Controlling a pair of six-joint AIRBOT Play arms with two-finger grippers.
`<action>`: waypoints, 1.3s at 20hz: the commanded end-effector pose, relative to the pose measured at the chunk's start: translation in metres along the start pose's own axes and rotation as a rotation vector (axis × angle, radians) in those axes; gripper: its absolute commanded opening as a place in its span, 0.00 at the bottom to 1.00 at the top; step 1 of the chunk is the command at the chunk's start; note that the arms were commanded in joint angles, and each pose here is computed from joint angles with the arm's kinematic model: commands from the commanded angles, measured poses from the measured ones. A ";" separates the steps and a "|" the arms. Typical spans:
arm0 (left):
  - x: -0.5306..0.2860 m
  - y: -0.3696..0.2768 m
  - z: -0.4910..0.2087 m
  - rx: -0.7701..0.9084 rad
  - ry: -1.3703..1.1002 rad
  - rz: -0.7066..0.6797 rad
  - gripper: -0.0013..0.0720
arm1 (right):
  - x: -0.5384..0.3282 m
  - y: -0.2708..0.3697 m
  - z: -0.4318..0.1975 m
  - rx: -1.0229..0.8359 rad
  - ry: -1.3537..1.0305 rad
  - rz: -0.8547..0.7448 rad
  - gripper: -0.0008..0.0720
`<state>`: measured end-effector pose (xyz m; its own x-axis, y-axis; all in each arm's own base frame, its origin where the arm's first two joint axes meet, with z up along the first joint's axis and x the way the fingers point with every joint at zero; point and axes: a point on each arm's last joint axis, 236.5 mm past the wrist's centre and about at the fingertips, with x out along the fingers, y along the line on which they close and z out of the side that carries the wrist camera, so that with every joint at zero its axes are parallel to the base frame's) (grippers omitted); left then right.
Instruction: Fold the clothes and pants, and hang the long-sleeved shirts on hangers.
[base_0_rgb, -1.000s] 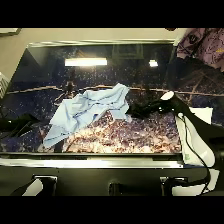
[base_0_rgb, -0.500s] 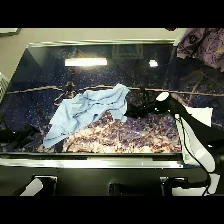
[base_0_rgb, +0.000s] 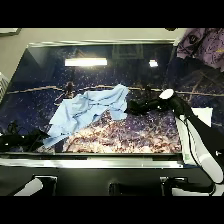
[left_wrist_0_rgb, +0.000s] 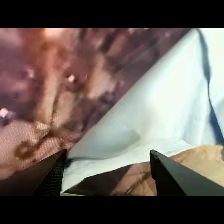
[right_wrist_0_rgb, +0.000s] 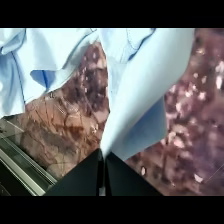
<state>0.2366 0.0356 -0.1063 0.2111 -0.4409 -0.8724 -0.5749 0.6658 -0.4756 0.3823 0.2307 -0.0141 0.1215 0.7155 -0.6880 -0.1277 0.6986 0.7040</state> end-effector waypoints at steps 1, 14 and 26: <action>0.011 -0.003 -0.006 0.052 0.034 -0.001 0.44 | -0.007 0.008 0.002 -0.012 -0.020 0.005 0.05; -0.297 -0.327 0.060 0.632 -0.640 -0.494 0.04 | -0.257 0.156 0.127 -0.346 -0.599 -0.298 0.05; -0.548 -0.269 -0.107 0.505 -1.443 -0.150 0.04 | -0.536 0.274 -0.087 -0.469 -1.285 -0.349 0.05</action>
<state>0.2369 0.0178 0.5121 0.9965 0.0727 -0.0411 -0.0816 0.9527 -0.2929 0.2509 0.0650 0.5083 0.9611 0.2576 -0.1001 -0.2332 0.9502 0.2067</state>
